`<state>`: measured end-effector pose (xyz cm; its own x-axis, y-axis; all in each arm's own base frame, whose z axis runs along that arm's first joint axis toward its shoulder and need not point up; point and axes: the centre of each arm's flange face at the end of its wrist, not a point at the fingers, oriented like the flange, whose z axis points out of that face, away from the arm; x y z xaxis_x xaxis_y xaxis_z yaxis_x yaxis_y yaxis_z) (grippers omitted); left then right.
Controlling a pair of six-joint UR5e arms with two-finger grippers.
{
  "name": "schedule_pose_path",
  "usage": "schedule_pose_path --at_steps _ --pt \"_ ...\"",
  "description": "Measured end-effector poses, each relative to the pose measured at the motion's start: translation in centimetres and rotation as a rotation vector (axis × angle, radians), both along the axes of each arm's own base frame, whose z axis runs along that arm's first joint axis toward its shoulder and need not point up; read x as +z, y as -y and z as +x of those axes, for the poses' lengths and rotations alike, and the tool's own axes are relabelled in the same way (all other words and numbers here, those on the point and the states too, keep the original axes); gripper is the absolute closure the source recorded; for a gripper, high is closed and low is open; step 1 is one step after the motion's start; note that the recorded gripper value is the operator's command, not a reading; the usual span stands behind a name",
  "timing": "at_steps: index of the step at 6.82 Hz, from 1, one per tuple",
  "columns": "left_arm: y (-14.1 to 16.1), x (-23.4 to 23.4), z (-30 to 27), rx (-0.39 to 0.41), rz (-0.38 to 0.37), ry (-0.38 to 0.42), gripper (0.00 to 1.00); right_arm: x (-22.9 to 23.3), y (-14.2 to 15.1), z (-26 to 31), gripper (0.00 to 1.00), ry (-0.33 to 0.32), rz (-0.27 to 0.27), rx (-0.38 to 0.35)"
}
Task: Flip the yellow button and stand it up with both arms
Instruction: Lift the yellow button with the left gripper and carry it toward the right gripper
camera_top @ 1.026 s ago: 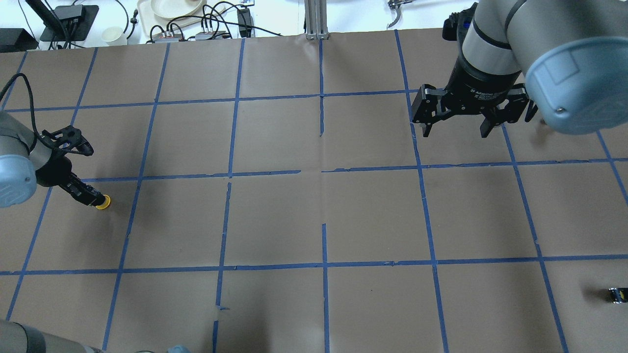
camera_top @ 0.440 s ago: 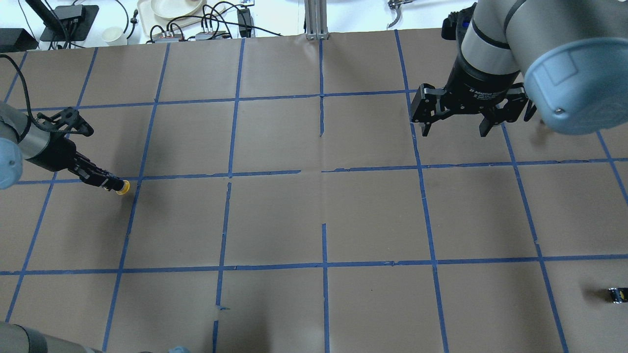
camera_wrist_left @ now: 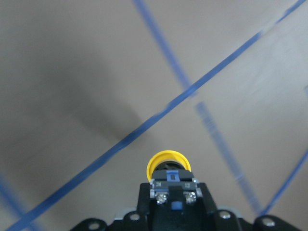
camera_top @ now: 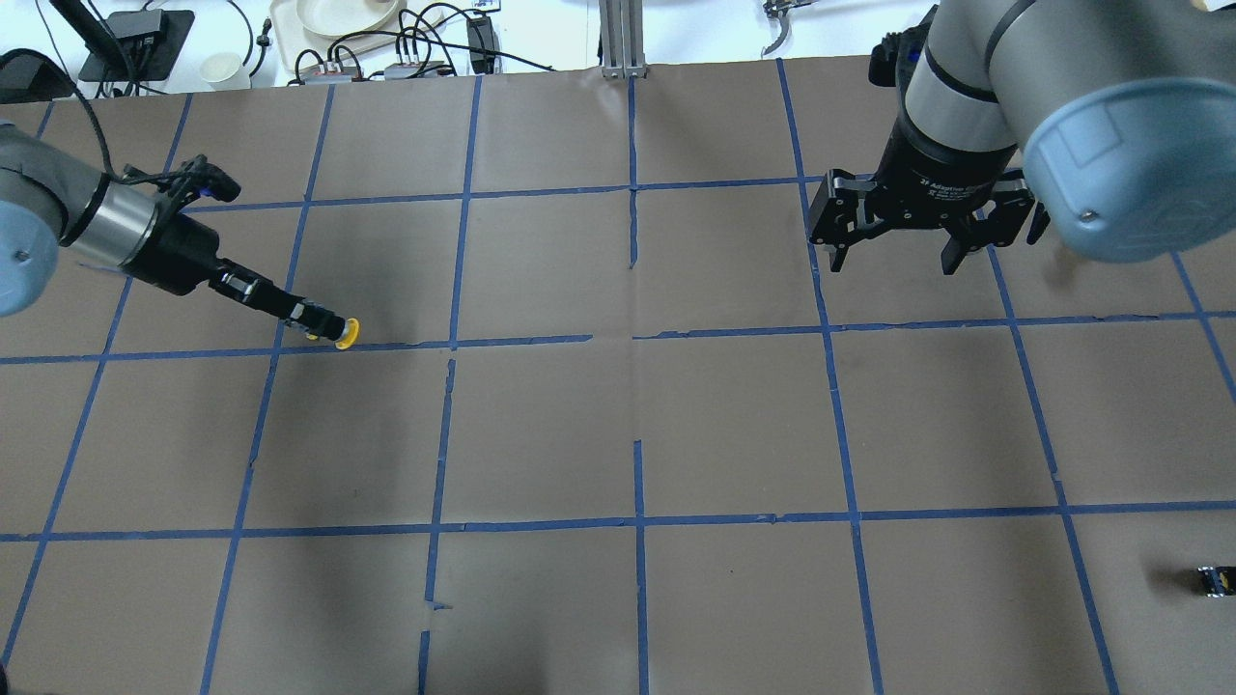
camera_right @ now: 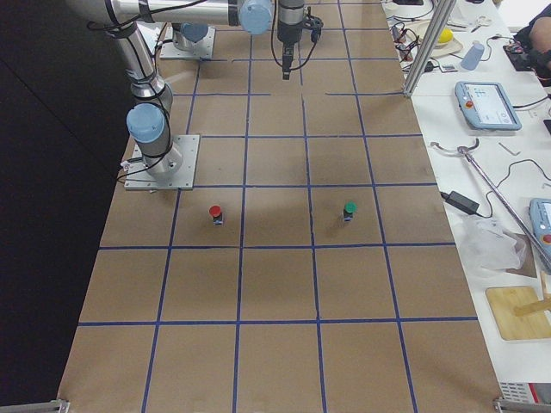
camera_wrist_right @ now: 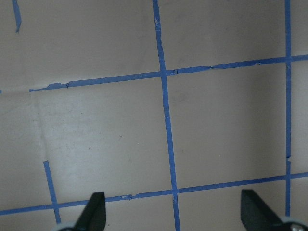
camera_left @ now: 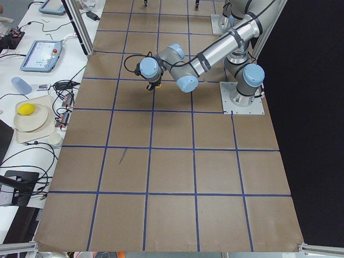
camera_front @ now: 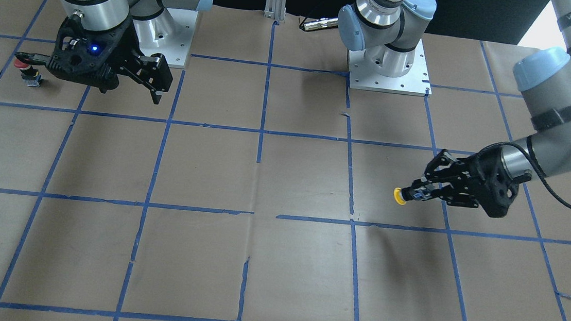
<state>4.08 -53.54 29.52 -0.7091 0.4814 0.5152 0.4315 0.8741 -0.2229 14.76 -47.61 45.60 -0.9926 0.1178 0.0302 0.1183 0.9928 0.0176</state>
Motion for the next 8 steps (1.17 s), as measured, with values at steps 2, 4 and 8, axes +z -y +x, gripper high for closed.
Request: schedule_pose_path --at_steps 2,4,8 --pt "-1.6 3.7 -9.4 0.13 0.081 -0.176 0.85 0.6 0.8 -2.7 0.0 0.096 0.006 -0.093" --pt "-3.5 7.5 -15.5 0.255 0.151 -0.394 0.85 1.0 0.8 -4.5 0.0 0.268 0.055 -0.205" --pt "-5.9 13.8 -22.6 0.368 0.339 -0.809 0.9 6.4 1.9 -4.4 0.0 0.612 0.11 -0.524"
